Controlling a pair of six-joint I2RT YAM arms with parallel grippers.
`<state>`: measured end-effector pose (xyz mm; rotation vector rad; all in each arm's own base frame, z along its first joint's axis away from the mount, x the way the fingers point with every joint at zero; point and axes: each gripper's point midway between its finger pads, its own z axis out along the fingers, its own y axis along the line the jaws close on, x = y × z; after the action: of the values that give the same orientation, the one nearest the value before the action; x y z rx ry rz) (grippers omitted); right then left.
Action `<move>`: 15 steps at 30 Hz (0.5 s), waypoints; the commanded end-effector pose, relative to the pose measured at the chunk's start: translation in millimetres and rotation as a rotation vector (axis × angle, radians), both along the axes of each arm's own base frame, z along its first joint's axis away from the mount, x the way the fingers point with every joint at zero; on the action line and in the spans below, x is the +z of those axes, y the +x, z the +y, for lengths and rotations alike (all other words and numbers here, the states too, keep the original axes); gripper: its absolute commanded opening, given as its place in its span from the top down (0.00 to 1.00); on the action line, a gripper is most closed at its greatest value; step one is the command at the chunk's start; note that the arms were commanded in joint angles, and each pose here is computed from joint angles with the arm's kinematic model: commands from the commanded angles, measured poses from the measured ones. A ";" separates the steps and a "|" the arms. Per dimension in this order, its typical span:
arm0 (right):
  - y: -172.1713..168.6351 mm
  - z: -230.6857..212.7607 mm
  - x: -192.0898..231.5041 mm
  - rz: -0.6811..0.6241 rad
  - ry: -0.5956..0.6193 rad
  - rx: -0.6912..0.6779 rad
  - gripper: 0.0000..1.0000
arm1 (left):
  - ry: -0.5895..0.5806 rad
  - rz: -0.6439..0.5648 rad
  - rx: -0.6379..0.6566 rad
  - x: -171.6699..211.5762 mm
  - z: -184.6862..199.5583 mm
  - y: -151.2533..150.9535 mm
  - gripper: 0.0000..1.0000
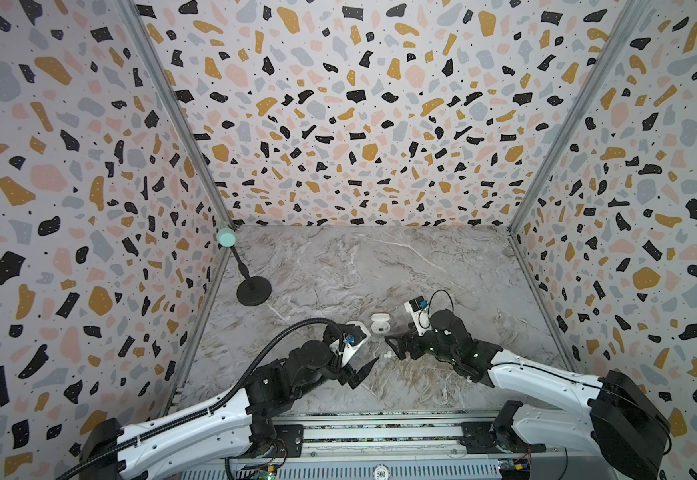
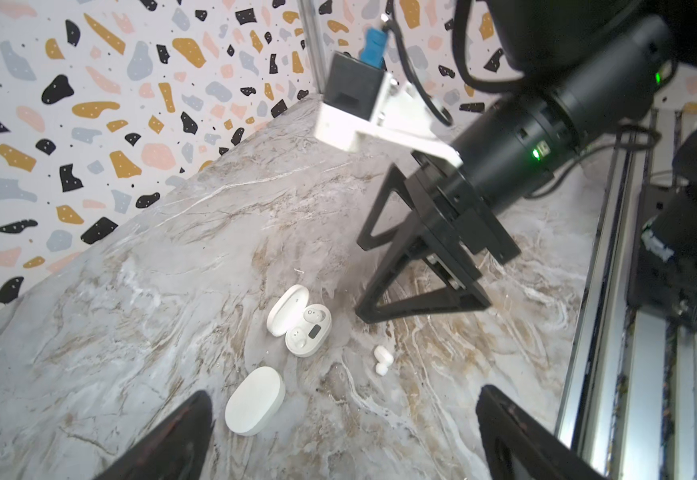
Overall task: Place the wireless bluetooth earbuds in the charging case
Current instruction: 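Lift the right gripper and swing it over the other white earbud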
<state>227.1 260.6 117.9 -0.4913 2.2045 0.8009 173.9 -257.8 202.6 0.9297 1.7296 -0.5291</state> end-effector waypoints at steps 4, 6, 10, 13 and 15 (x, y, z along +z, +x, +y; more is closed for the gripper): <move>-10.2 -24.0 -26.9 0.220 -0.027 -0.169 0.09 | -0.116 0.237 0.055 -22.3 -8.2 -5.8 0.00; -12.6 -27.0 -34.6 0.277 -0.048 -0.199 0.14 | -0.140 0.276 0.099 -30.6 -6.5 -2.7 0.00; -19.4 -24.0 -46.0 0.383 -0.045 -0.227 0.21 | -0.151 0.322 0.212 -48.6 2.8 7.1 0.00; -20.5 -19.1 -47.2 0.407 -0.040 -0.235 0.26 | -0.142 0.332 0.279 -63.9 11.9 12.1 0.00; -19.8 -14.9 -44.9 0.407 -0.047 -0.235 0.29 | -0.128 0.331 0.329 -73.1 19.2 16.1 0.00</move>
<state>203.0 236.1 57.3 -0.1432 2.6001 0.7427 179.3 -245.8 129.1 0.6070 2.0748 -0.6091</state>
